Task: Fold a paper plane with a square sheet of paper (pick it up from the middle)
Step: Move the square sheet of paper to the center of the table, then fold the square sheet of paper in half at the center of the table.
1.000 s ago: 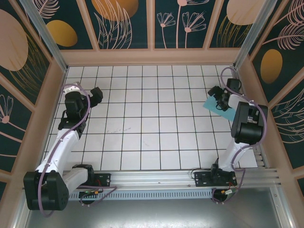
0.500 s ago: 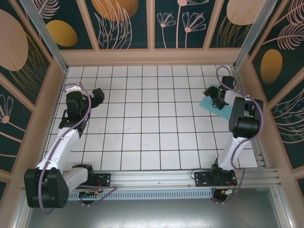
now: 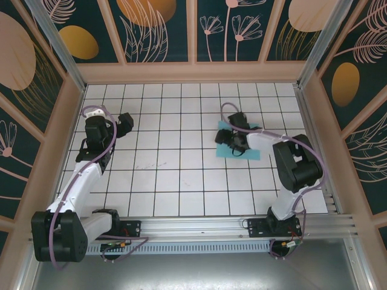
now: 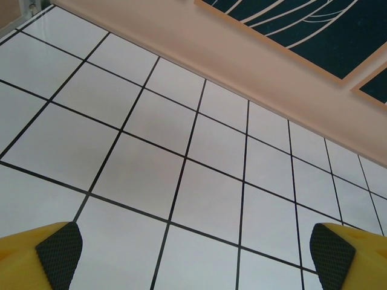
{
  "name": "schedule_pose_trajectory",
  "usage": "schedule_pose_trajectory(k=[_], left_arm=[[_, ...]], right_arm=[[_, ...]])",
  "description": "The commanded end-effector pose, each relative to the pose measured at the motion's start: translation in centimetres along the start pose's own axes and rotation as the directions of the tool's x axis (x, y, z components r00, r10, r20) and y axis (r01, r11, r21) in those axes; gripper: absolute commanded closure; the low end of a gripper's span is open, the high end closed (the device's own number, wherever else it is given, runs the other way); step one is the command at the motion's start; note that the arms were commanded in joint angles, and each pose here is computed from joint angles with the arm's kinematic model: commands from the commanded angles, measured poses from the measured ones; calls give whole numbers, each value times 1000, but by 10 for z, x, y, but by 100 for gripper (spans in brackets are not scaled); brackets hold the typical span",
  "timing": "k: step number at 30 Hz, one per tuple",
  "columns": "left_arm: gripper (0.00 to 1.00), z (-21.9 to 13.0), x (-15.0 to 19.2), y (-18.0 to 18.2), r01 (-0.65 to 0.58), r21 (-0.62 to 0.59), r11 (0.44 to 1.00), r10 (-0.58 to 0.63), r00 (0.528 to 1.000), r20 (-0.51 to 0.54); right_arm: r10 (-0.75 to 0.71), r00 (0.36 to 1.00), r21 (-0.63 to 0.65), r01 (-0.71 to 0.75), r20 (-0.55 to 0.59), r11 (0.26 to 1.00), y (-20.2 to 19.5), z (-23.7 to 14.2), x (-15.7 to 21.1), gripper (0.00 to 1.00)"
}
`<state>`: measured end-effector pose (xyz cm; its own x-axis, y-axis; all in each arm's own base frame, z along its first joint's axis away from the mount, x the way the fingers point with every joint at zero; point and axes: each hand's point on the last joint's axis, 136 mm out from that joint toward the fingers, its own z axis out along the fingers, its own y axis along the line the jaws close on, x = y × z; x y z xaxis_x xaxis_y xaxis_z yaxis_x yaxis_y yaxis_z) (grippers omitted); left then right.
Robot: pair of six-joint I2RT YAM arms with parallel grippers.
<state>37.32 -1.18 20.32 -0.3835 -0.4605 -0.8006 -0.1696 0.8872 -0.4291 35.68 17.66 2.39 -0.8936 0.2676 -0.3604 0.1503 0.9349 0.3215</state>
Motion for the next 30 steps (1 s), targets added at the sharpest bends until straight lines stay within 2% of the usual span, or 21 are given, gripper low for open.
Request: schedule_pose_trajectory(k=[1,3,5,9,12,13,23,30], left_arm=[[1,1,-2,-3,16,14,1000,-16,1000,-3],[2,1,-3,-4,18,20,1000,-18,1000,-1],[1,2,-3,-4,20,23,1000,-20,1000,-1],[1,3,-1,-5,20,30,999,-20,1000,-14],[2,3,2,-5,20,30,999,-19,1000,-22],[2,3,2,-5,19,31,999,-18,1000,-21],[1,6,6,-7,23,43,999,-21,999,-41],[1,5,7,-7,26,47,999,-24,999,-46]], right_arm=[[43,947,183,16,-317,983,-38,1,119,15],[-10,940,191,79,-341,978,-29,-7,133,15],[-50,945,191,117,-323,975,-16,-16,126,15],[-95,979,142,122,-181,982,24,-45,73,13],[-97,990,161,112,-100,980,27,-53,42,1],[-95,991,178,110,-91,978,22,-51,37,1],[-131,974,233,172,-184,957,-11,-18,37,1],[-158,958,180,203,-239,962,-5,-8,48,3]])
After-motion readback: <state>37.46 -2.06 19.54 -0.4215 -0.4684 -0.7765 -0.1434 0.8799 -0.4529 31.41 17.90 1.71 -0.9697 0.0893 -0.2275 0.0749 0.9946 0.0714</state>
